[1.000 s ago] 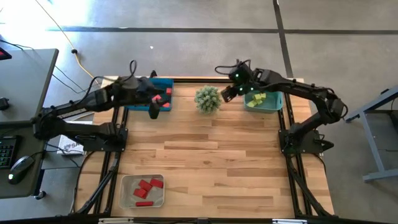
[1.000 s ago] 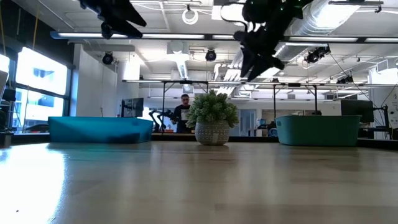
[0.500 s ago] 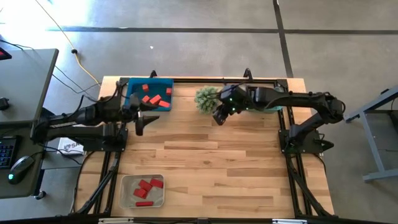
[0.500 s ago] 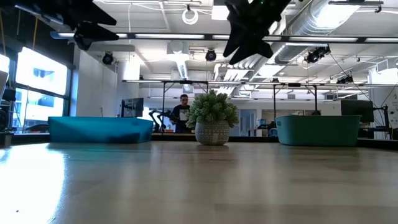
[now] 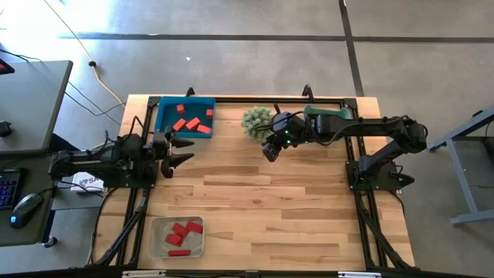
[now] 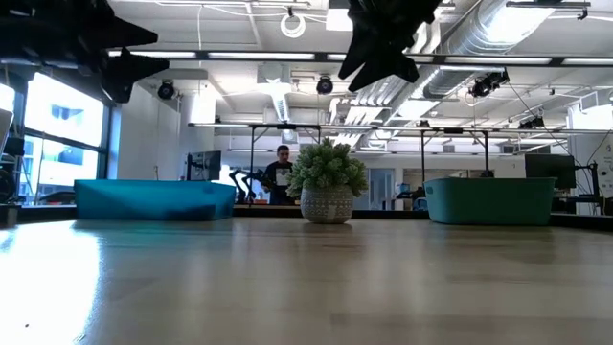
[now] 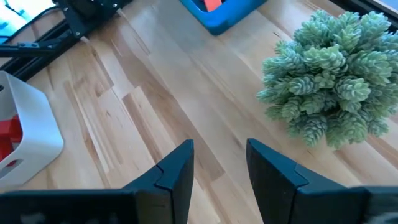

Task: Sort & place blocks by color
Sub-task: Return to Home Position

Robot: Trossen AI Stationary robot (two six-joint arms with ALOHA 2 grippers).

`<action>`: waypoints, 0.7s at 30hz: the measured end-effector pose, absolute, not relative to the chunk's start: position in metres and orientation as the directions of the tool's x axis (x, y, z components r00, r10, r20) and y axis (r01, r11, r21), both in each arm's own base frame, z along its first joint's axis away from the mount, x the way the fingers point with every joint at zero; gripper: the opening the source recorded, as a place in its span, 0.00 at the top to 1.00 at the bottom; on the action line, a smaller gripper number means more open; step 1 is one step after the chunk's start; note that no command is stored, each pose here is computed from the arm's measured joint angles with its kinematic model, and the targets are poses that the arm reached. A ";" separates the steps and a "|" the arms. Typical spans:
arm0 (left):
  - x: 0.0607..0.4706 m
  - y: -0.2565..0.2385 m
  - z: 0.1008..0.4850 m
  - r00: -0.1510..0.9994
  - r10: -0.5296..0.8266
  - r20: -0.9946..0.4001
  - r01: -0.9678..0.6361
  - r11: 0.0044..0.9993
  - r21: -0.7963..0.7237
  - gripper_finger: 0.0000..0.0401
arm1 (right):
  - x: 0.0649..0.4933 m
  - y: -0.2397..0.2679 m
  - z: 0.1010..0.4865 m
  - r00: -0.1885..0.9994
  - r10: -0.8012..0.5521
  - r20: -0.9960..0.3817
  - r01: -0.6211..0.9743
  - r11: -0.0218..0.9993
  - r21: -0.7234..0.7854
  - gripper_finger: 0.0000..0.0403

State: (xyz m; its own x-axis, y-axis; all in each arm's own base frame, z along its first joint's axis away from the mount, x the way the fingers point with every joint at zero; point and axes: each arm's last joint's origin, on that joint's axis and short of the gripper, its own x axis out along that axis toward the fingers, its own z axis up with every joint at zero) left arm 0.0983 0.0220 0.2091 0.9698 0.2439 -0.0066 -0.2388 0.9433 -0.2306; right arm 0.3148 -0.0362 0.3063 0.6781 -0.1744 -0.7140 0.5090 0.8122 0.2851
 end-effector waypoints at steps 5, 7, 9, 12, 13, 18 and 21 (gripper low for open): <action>0.099 0.022 0.190 0.967 0.252 0.032 -0.238 0.943 -0.232 0.44 | 0.313 -0.039 0.305 0.661 -0.179 -0.729 0.518 0.811 0.271 0.67; 0.100 0.023 0.185 0.962 0.271 0.029 -0.257 0.938 -0.232 0.44 | 0.311 -0.040 0.305 0.649 -0.180 -0.739 0.514 0.820 0.252 0.67; 0.100 0.024 0.179 0.960 0.280 0.014 -0.269 0.935 -0.232 0.44 | 0.308 -0.043 0.306 0.641 -0.183 -0.745 0.509 0.828 0.235 0.67; 0.101 0.024 0.171 0.960 0.280 -0.011 -0.274 0.932 -0.235 0.44 | 0.302 -0.046 0.312 0.653 -0.191 -0.733 0.484 0.849 0.211 0.67; 0.102 0.024 0.168 0.960 0.280 -0.019 -0.276 0.931 -0.240 0.44 | 0.300 -0.047 0.315 0.660 -0.194 -0.726 0.474 0.857 0.202 0.67; 0.102 0.024 0.162 0.958 0.280 -0.067 -0.288 0.924 -0.251 0.44 | 0.273 -0.047 0.336 0.674 -0.217 -0.706 0.451 0.878 0.162 0.67; 0.102 0.024 0.161 0.955 0.287 -0.071 -0.295 0.922 -0.250 0.44 | 0.253 -0.045 0.348 0.679 -0.268 -0.683 0.465 0.877 0.119 0.67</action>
State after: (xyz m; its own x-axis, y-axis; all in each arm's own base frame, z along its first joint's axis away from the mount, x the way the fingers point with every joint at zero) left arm 0.1018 0.0240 0.1611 0.9554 0.2868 -0.0708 -0.2954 0.9222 -0.2497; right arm 0.2526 -0.0452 0.3476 0.6791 -0.2678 -0.6834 0.4653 0.8772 0.1187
